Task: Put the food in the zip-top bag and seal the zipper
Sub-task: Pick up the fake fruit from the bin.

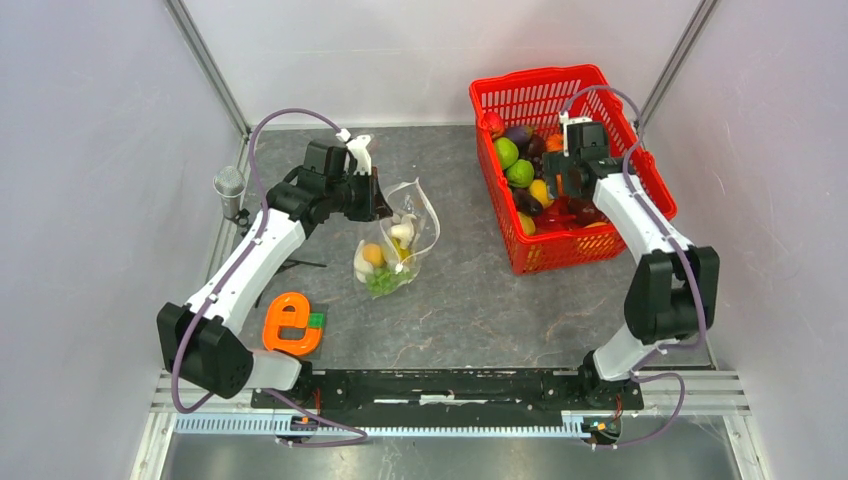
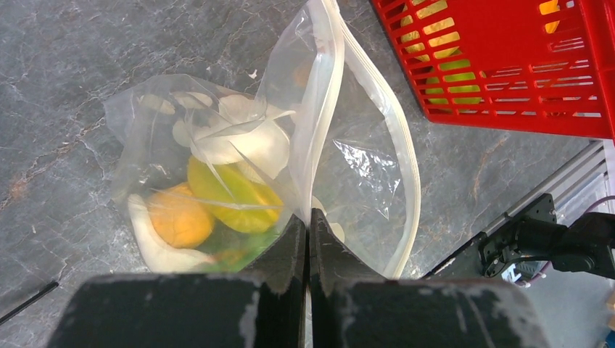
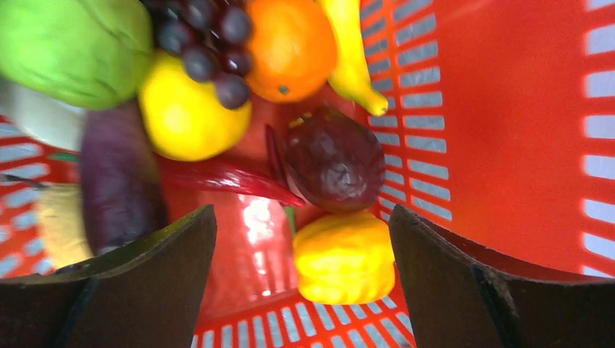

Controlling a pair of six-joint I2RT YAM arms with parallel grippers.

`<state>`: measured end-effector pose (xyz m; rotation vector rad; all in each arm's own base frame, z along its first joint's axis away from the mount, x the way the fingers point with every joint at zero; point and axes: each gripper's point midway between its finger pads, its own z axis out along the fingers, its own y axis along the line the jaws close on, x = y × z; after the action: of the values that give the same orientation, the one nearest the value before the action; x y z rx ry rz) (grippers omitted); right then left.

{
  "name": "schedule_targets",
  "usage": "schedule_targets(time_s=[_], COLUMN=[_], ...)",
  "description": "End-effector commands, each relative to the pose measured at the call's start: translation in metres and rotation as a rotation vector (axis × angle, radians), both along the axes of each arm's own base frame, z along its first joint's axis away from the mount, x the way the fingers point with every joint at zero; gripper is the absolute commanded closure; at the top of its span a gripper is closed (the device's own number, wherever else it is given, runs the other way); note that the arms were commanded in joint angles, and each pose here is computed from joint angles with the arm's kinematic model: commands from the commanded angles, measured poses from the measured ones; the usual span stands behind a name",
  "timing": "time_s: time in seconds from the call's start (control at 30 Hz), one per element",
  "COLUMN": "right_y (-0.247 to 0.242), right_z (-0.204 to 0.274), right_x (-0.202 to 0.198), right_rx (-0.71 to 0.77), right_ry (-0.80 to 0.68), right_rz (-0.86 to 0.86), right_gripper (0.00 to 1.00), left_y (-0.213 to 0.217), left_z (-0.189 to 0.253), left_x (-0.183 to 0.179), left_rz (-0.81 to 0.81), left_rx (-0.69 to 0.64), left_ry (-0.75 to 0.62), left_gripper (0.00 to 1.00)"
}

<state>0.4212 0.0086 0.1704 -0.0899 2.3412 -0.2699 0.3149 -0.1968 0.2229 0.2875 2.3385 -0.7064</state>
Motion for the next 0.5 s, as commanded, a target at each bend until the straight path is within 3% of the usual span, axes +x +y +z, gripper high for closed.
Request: schedule_targets(time_s=[0.0, 0.47], right_y=[-0.029, -0.046], right_z=[-0.006, -0.065], right_x=[0.003, 0.007], right_rx=[-0.148, -0.085], right_ry=[0.089, 0.193], right_rz=[-0.045, -0.046], right_gripper=[0.06, 0.02], left_y=[-0.005, -0.003], left_z=[0.017, 0.013], left_x=[-0.001, -0.003], left_rz=[-0.015, -0.015], left_rx=[-0.054, -0.044], left_ry=[-0.061, -0.058], left_gripper=[0.98, 0.98])
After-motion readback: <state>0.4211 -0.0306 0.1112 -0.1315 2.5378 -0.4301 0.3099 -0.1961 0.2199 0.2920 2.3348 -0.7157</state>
